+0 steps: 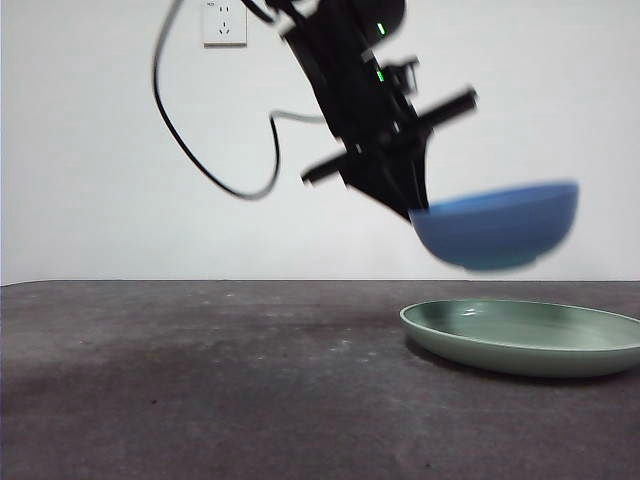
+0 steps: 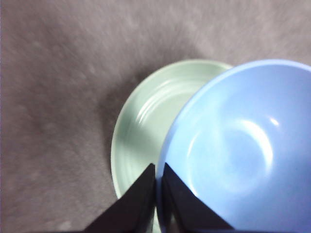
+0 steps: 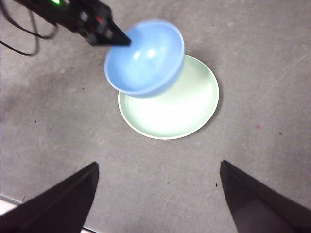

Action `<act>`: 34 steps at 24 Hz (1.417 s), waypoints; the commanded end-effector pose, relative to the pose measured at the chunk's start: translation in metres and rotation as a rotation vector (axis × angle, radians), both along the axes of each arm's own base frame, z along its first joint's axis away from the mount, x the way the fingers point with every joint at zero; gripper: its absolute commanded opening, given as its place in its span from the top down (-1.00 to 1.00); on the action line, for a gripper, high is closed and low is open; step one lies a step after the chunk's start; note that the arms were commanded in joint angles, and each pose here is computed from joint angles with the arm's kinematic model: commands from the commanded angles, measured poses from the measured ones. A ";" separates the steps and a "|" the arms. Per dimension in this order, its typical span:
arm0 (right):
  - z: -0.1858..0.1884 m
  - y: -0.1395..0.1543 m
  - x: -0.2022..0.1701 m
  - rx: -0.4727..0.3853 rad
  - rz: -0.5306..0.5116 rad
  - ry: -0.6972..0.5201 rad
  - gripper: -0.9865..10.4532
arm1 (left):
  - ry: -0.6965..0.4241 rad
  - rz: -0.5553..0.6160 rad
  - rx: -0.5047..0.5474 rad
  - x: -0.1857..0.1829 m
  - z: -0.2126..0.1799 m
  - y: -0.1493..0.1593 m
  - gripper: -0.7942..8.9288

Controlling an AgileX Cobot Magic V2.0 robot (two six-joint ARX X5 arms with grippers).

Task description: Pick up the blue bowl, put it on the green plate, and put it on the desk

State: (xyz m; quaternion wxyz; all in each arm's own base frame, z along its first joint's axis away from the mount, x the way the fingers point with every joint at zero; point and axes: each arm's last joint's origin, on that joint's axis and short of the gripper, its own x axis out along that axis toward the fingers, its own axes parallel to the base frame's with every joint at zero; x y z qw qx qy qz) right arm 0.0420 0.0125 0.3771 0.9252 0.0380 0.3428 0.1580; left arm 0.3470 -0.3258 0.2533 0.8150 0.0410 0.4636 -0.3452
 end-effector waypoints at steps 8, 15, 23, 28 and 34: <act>0.000 -0.001 -0.008 0.002 -0.003 0.033 0.13 | 0.018 0.007 0.055 0.013 -0.050 -0.026 0.82; 0.000 -0.001 -0.009 0.002 -0.003 0.030 0.13 | 0.027 0.000 0.062 0.010 -0.053 -0.029 0.60; 0.000 -0.001 -0.009 0.002 -0.003 0.029 0.13 | 0.014 0.001 0.049 0.007 -0.033 -0.024 0.19; 0.001 -0.001 -0.009 0.001 -0.001 0.022 0.13 | -0.072 0.020 -0.022 -0.001 0.031 0.002 0.19; 0.002 -0.001 -0.008 0.000 0.001 0.006 0.13 | -0.216 0.025 -0.112 -0.036 0.131 0.059 0.19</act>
